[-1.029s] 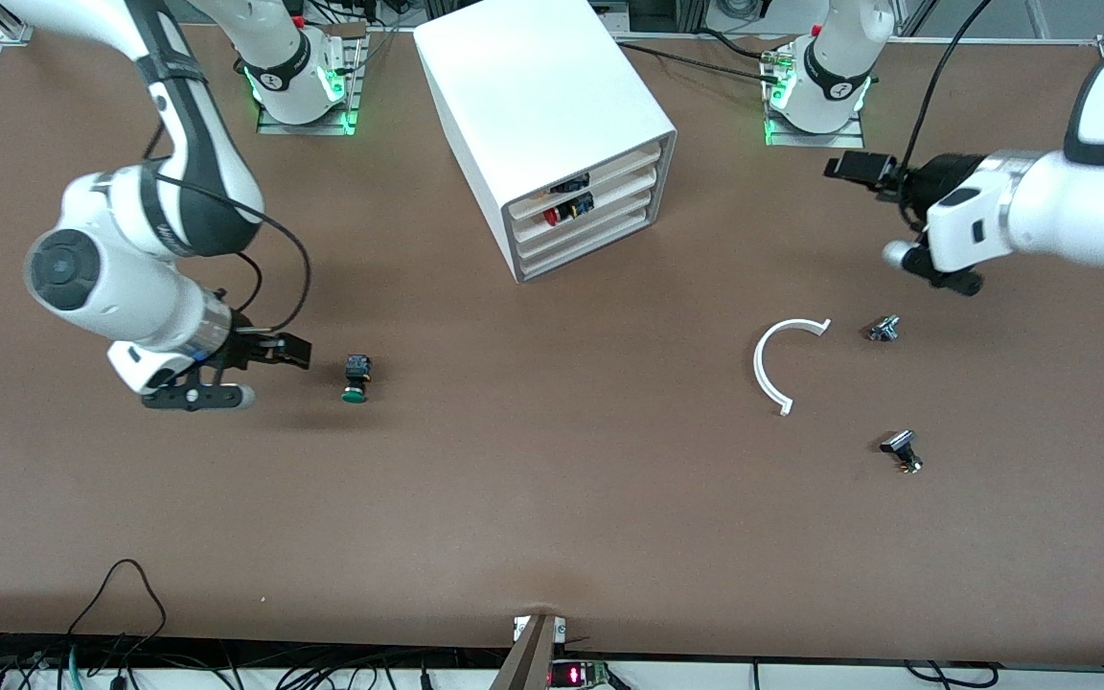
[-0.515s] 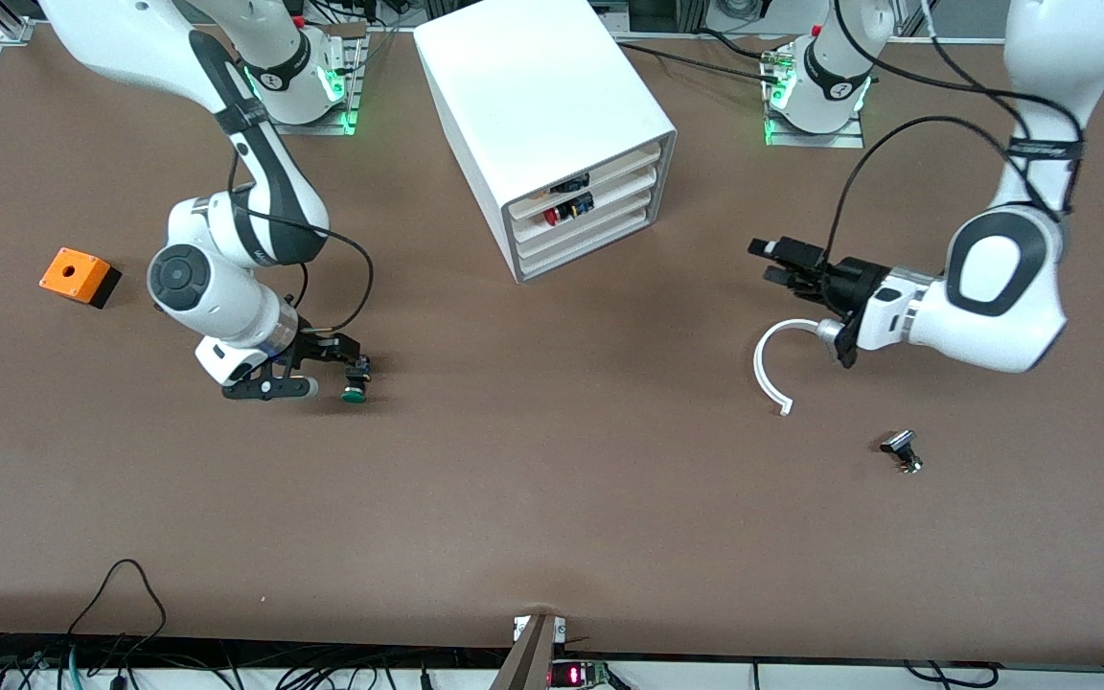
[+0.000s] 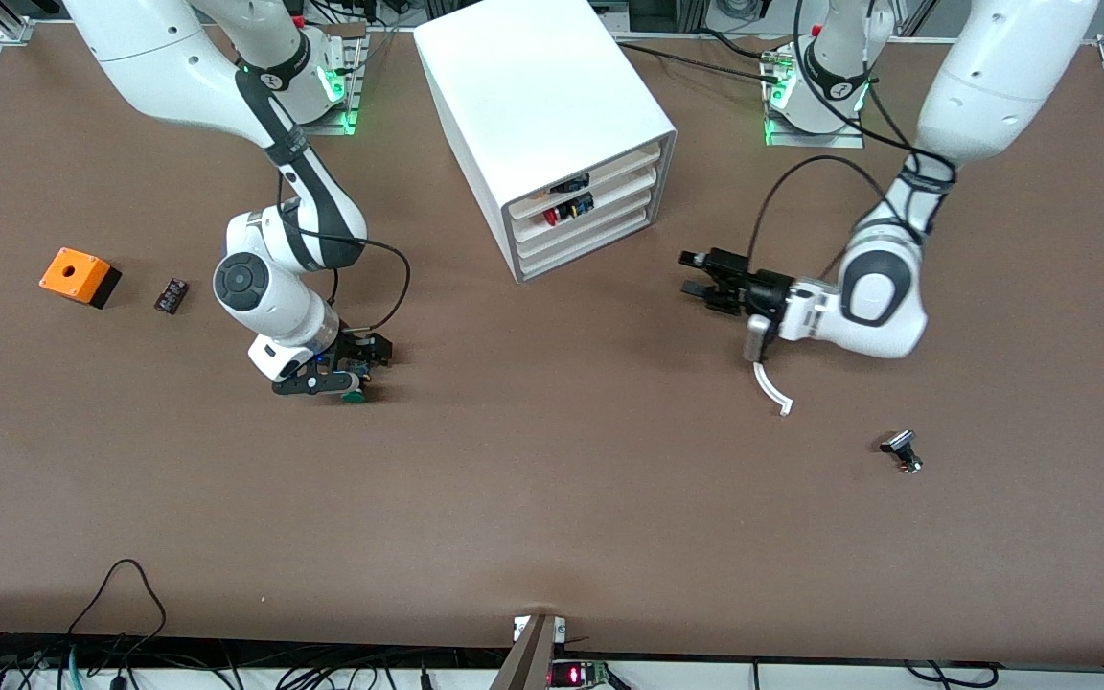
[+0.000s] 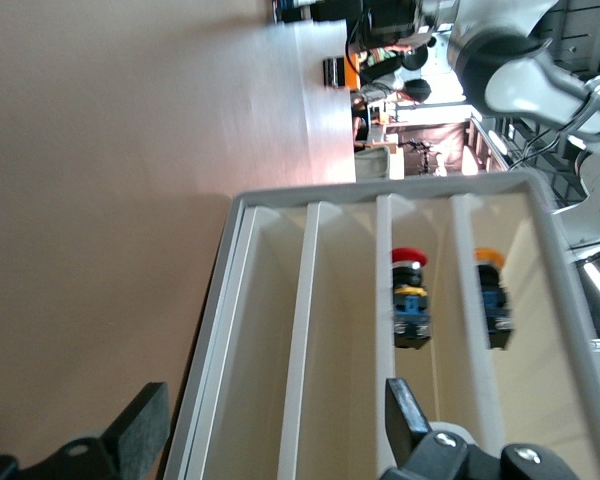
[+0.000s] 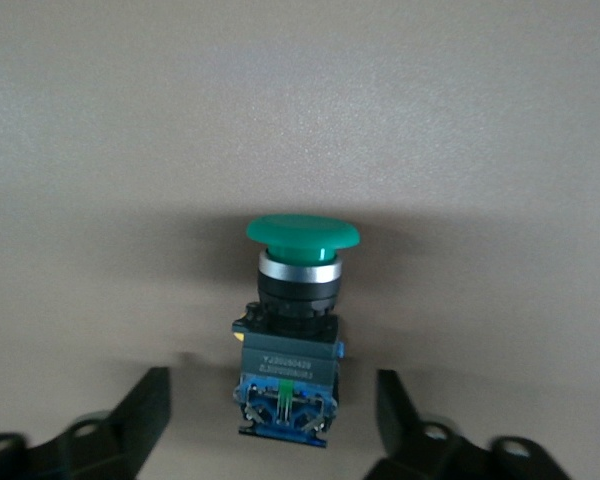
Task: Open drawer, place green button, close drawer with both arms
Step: 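Pull the drawer open with the left gripper while the right gripper lifts the button, then carry the button over the drawer with the right gripper while the left gripper withdraws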
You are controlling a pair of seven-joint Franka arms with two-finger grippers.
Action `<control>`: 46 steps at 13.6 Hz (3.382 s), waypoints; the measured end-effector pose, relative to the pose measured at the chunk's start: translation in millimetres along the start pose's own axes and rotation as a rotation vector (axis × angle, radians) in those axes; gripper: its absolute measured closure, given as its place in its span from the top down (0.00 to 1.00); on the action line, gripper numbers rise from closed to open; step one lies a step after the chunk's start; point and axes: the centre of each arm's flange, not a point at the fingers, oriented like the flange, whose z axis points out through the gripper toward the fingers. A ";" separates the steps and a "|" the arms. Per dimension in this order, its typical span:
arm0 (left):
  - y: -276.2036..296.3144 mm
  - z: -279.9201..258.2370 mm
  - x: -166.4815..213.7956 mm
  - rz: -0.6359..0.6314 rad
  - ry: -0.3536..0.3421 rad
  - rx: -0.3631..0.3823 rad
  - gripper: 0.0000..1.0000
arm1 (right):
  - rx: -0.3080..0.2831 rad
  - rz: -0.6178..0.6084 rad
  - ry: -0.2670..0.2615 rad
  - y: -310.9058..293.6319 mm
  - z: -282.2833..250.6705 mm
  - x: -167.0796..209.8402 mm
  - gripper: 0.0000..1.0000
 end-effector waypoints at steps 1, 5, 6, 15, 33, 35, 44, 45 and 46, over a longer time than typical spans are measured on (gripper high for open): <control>-5.0 19.8 -4.0 -0.005 -0.018 -0.019 0.87 | 0.000 0.000 0.002 -0.2 -0.8 0.5 0.88; -13.4 44.3 -15.9 0.003 -0.046 -0.039 0.81 | 0.002 0.000 0.010 -1.2 -4.1 3.7 0.46; -15.0 46.5 -19.6 0.000 -0.045 -0.045 0.81 | 0.003 0.004 0.013 -1.4 -5.3 4.7 0.41; -14.3 93.6 -38.8 -0.010 -0.047 -0.091 0.59 | 0.002 0.458 -0.054 -35.6 -70.5 44.4 0.41; -10.0 99.0 -27.5 0.023 -0.038 -0.052 0.14 | 0.094 0.997 -0.012 -216.9 -184.8 62.2 0.41; -7.1 75.5 -7.3 0.032 -0.040 -0.011 0.14 | 0.104 1.016 -0.015 -224.7 -189.4 66.1 0.41; 0.9 -24.1 56.1 0.072 0.015 0.145 0.14 | 0.163 1.164 -0.066 -335.0 -193.6 25.1 0.41; -1.8 -30.9 57.9 0.074 0.018 0.152 0.14 | 0.162 1.179 -0.072 -351.7 -189.9 13.4 0.41; -2.7 -36.3 60.5 0.078 0.022 0.156 0.14 | 0.164 1.195 -0.074 -367.1 -186.0 2.6 0.41</control>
